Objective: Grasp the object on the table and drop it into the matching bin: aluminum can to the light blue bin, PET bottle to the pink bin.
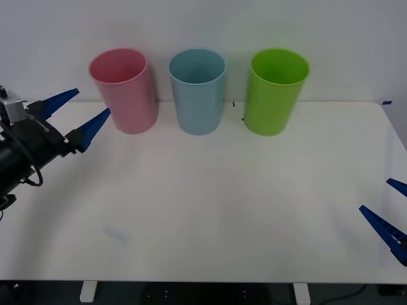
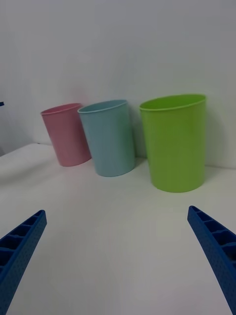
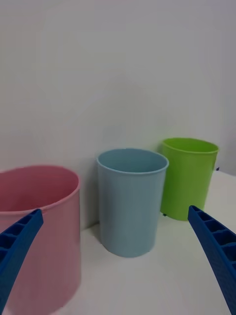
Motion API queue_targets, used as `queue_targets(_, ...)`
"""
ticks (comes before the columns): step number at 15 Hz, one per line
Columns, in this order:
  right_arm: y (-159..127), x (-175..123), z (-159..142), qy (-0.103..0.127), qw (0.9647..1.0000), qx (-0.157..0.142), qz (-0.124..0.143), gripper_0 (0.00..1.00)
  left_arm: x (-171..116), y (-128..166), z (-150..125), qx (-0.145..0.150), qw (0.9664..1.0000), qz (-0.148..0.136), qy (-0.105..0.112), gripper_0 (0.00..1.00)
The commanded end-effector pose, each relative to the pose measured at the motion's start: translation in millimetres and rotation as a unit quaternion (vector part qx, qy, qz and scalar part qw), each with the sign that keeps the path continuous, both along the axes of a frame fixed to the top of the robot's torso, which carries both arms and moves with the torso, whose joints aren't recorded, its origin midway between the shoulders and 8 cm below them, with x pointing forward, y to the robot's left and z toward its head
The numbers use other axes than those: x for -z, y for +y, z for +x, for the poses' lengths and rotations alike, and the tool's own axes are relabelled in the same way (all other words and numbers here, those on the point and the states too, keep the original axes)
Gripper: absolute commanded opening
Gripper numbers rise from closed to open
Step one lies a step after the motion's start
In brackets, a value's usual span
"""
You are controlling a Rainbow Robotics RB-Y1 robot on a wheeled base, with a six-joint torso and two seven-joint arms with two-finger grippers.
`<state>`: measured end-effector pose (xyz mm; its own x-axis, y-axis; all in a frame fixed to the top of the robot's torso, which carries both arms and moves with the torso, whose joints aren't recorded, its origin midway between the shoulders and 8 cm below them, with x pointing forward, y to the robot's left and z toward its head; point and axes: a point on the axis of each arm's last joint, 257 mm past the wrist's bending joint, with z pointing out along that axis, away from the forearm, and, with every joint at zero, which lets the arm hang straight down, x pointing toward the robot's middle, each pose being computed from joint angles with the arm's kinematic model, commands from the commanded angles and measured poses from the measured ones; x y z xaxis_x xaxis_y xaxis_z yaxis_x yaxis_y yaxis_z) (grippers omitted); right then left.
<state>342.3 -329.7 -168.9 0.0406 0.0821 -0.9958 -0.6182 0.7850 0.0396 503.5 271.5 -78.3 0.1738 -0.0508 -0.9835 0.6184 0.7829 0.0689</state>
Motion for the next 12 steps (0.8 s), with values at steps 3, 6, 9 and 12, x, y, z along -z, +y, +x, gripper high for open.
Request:
queue_targets(3,0.0,0.0,0.0,0.000,1.0000,0.000,0.000,1.00,19.6,52.1,-47.9,0.002,0.9989,0.045,0.010,1.00)
queue_targets(6,0.0,0.0,0.0,0.000,1.0000,0.000,0.000,1.00,28.6,72.4,-69.4,-0.007,0.9978,0.062,0.020,1.00)
queue_targets(9,0.0,0.0,0.0,0.000,1.0000,0.000,0.000,1.00,39.0,88.0,-90.3,-0.020,0.9967,0.070,0.036,1.00)
queue_targets(12,0.0,0.0,0.0,0.000,1.0000,0.000,0.000,1.00,48.4,98.9,-101.5,-0.026,0.9955,0.076,0.051,1.00)
